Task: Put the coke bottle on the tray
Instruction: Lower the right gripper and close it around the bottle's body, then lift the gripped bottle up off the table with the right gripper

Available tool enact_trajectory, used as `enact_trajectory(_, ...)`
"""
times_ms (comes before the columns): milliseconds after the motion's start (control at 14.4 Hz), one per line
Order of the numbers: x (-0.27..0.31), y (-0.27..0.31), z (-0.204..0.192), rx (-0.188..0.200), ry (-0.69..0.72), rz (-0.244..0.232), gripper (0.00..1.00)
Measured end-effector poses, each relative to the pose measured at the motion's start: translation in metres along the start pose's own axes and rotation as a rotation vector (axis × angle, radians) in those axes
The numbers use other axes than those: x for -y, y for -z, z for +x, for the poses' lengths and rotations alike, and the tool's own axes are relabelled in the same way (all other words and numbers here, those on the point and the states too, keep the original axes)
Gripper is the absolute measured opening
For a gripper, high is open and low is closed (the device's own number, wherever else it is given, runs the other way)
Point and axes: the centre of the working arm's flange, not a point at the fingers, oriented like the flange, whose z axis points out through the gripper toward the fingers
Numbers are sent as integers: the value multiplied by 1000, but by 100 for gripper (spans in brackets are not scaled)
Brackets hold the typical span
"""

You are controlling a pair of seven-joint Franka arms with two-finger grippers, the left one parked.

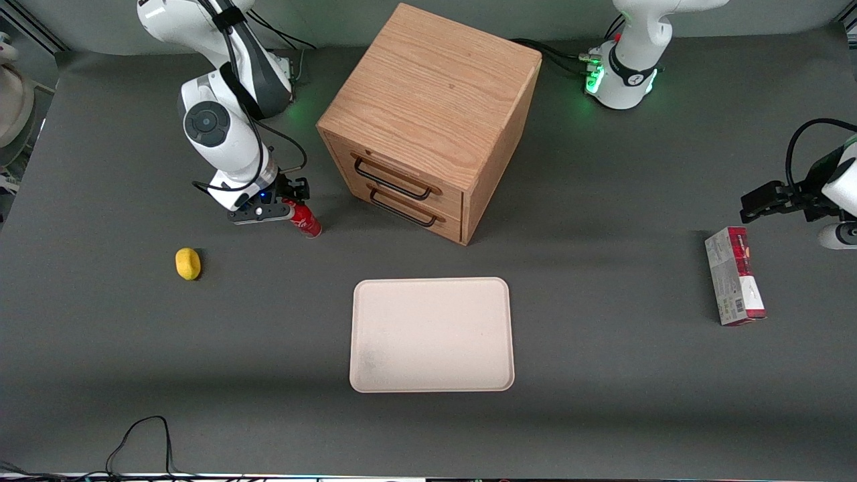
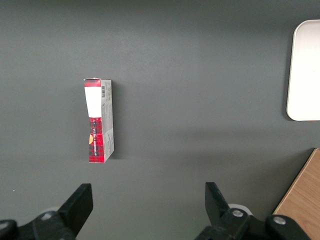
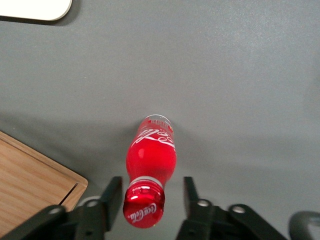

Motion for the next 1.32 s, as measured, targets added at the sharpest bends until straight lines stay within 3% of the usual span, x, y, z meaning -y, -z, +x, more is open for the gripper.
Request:
enact_trajectory(139,1,0,0,-1,2,0,32)
enact_trajectory(624,1,14,3,-2,1,1,31)
enact_trajectory(902,0,116,14,24,-7,1,31)
enact_trajectory(1110,-13,214,19,10,-29,13,31)
enact_trajectory(1318,-20,273,17,-19,-39,24,31)
